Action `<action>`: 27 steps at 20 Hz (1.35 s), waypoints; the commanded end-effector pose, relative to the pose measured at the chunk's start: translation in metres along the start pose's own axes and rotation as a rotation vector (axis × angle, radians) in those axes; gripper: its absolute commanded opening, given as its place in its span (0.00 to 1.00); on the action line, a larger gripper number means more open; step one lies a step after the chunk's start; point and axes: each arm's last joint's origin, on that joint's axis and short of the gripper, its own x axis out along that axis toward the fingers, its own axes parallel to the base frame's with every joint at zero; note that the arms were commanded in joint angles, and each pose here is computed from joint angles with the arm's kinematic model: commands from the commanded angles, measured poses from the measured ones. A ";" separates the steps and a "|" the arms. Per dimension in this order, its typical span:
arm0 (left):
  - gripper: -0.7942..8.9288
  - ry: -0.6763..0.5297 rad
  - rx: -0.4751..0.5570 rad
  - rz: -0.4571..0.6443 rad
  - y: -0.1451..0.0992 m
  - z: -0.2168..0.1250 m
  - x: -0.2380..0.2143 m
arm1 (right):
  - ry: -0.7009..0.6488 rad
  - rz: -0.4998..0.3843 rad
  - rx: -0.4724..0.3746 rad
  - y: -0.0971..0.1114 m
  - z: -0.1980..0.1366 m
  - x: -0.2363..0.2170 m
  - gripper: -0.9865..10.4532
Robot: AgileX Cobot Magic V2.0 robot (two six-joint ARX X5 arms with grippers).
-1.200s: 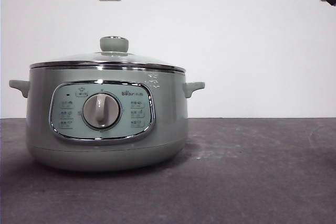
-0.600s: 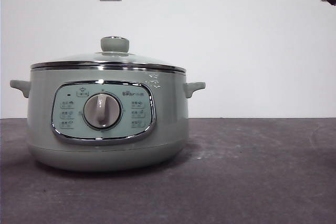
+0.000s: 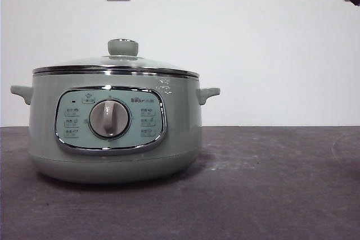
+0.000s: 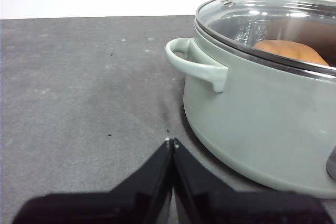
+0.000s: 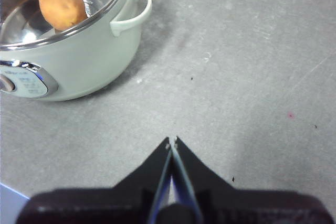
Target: Pick up the potato,open the lid,put the potato in the pot,close the lid
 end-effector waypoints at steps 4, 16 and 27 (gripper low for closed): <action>0.08 0.010 0.009 -0.001 0.000 -0.005 0.001 | 0.002 -0.002 0.009 0.000 -0.001 0.001 0.09; 0.08 0.010 0.009 -0.001 0.000 -0.005 0.001 | 0.001 -0.006 0.010 0.000 -0.002 0.001 0.09; 0.08 0.010 0.009 -0.001 0.000 -0.004 0.001 | -0.159 -0.369 0.283 -0.049 -0.029 -0.031 0.09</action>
